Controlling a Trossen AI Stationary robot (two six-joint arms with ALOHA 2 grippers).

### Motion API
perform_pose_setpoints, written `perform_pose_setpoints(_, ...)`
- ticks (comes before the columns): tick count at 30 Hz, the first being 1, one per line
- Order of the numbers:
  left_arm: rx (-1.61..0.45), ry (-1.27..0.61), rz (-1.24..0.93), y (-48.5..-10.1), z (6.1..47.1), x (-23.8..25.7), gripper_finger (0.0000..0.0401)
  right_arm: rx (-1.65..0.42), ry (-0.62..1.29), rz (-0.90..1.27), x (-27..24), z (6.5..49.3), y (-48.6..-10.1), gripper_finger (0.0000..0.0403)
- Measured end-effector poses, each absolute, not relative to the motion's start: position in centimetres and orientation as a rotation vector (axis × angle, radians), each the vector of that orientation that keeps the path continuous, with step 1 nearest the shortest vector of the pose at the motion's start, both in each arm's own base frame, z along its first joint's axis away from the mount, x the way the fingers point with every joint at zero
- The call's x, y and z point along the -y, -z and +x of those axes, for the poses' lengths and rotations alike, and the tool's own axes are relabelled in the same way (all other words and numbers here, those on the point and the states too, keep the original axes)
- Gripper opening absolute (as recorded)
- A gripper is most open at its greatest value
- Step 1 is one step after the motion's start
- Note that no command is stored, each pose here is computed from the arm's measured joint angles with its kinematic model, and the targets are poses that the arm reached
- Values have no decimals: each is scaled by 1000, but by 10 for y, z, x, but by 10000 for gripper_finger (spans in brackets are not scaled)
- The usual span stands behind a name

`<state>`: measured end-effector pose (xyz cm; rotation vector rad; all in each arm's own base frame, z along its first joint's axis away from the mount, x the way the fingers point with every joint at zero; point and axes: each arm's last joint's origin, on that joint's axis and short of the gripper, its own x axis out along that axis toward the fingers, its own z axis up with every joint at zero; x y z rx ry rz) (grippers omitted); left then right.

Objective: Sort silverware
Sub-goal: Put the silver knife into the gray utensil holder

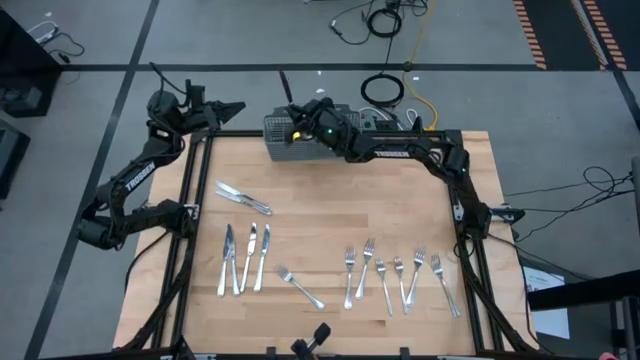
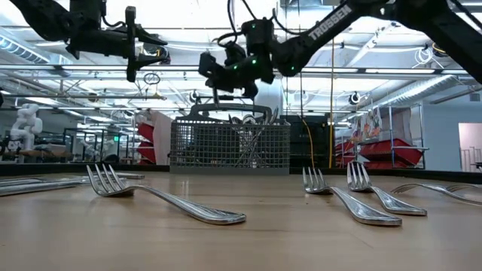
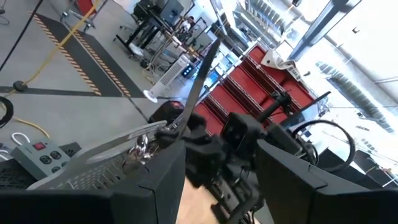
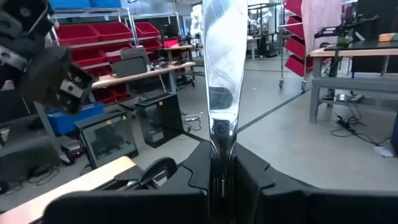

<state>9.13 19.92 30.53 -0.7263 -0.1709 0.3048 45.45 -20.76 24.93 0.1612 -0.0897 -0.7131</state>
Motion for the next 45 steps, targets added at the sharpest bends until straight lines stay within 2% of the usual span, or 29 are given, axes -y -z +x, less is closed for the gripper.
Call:
perform_pose_setpoints(8, 173, -310, -726, -305, 90, -200, 196, 75, 710, 211, 210, 463, -220, 20)
perform_pose_setpoints(22, 172, -309, -727, -305, 90, -200, 196, 6, 732, 116, 214, 462, -214, 20)
perform_pose_setpoints(36, 172, -309, -727, -305, 90, -200, 196, -60, 744, 108, 220, 460, -206, 20)
perform_pose_setpoints(45, 172, -308, -727, -305, 90, -200, 196, -19, 733, 119, 217, 465, -197, 20)
